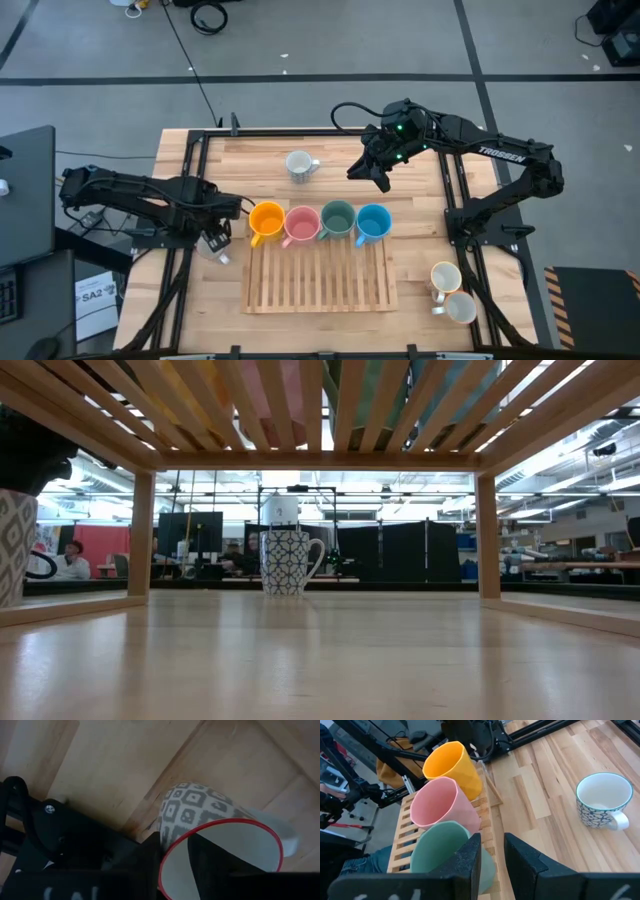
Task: Place coffee mugs
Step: Put the gray patterned mug on the shelf
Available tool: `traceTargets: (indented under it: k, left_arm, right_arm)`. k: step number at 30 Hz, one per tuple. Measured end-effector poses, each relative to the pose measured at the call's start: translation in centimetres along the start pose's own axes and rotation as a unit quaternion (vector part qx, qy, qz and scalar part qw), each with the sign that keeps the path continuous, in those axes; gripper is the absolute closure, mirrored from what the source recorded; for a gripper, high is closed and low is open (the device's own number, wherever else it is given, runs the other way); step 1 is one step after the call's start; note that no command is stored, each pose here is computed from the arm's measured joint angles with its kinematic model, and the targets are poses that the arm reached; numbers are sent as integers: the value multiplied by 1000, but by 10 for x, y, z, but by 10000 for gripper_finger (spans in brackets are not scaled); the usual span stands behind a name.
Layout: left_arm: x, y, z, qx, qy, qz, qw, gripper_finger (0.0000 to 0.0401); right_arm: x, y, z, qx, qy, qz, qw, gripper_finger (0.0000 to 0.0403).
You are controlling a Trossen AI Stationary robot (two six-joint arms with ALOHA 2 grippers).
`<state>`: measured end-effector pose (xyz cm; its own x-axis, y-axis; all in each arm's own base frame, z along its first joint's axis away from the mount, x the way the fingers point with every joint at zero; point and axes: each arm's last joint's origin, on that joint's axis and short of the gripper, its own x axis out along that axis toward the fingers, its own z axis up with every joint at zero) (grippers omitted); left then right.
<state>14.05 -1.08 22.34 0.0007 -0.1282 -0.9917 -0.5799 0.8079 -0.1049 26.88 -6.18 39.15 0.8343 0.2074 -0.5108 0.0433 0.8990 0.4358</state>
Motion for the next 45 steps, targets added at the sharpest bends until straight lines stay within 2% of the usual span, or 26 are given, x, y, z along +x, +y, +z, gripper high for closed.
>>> traceTargets:
  k: [15, 32, 45]
  left_arm:
    - [0, 0, 0, 1, 0, -1, 1000, 381]
    - [-2, 1, -2, -1, 13, 4, 1000, 384]
    - [-58, -6, -6, 19, -2, -21, 1000, 384]
  right_arm:
    - [0, 0, 0, 0, 0, 0, 1000, 313]
    - [0, 0, 0, 0, 0, 0, 1000, 313]
    - [0, 0, 0, 0, 0, 0, 1000, 313]
